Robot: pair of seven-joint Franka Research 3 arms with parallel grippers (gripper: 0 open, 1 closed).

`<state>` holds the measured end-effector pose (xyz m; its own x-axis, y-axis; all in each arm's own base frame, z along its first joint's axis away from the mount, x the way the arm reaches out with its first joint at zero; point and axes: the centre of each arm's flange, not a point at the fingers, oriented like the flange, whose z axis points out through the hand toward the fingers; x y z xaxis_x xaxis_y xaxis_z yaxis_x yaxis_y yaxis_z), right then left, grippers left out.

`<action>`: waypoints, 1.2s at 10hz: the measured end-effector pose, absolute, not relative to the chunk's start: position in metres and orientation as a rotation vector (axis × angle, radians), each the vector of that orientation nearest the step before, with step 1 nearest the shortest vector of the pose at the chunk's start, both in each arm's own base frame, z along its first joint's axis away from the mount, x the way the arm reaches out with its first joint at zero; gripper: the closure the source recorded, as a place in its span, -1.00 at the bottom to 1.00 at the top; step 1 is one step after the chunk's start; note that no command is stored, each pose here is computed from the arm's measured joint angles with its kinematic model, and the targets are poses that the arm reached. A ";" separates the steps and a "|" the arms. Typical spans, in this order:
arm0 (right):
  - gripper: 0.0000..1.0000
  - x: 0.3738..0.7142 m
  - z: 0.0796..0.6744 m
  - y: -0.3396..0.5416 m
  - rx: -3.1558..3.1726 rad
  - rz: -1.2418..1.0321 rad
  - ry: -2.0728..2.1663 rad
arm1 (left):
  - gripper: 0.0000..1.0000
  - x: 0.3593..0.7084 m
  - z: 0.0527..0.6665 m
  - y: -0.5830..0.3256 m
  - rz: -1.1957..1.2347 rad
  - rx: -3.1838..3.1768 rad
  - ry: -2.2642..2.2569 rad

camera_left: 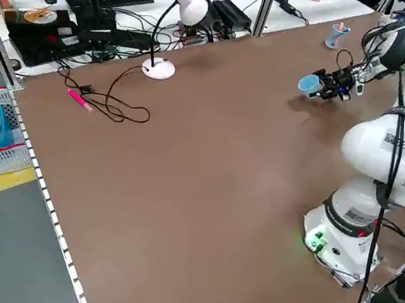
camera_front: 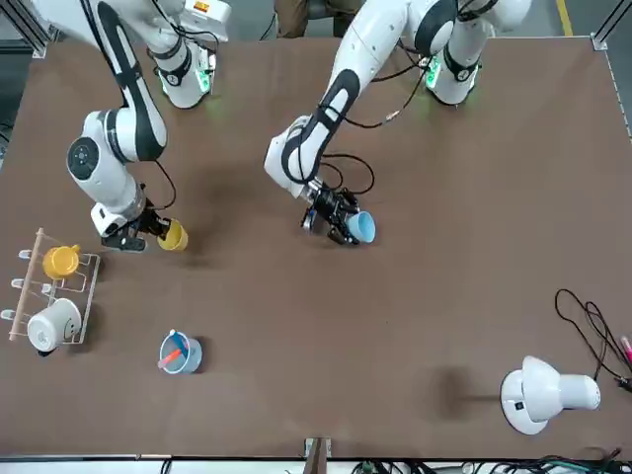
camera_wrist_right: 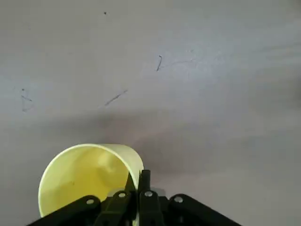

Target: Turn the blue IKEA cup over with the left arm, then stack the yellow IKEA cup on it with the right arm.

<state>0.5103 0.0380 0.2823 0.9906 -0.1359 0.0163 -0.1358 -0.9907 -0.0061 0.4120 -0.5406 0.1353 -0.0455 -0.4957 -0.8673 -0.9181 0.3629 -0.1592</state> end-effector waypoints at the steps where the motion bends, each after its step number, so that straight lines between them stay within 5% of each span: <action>1: 0.92 0.510 0.288 0.050 -3.112 -0.022 0.238 | -0.37 0.408 0.139 -0.547 0.549 -1.265 1.692; 5: 0.92 0.518 0.349 0.105 -3.031 0.062 0.247 | -0.39 0.380 0.127 -0.567 0.519 -1.198 1.699; 12: 0.92 0.516 0.351 0.098 -3.030 0.077 0.264 | -0.51 0.377 0.110 -0.565 0.534 -1.182 1.694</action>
<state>0.5163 0.0982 0.3506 0.9837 -0.1700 -0.0588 -0.1750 -0.9801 -0.0941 0.3772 -0.5648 0.1104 -0.0630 -0.4632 -0.8840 -0.8864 0.4331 -0.1638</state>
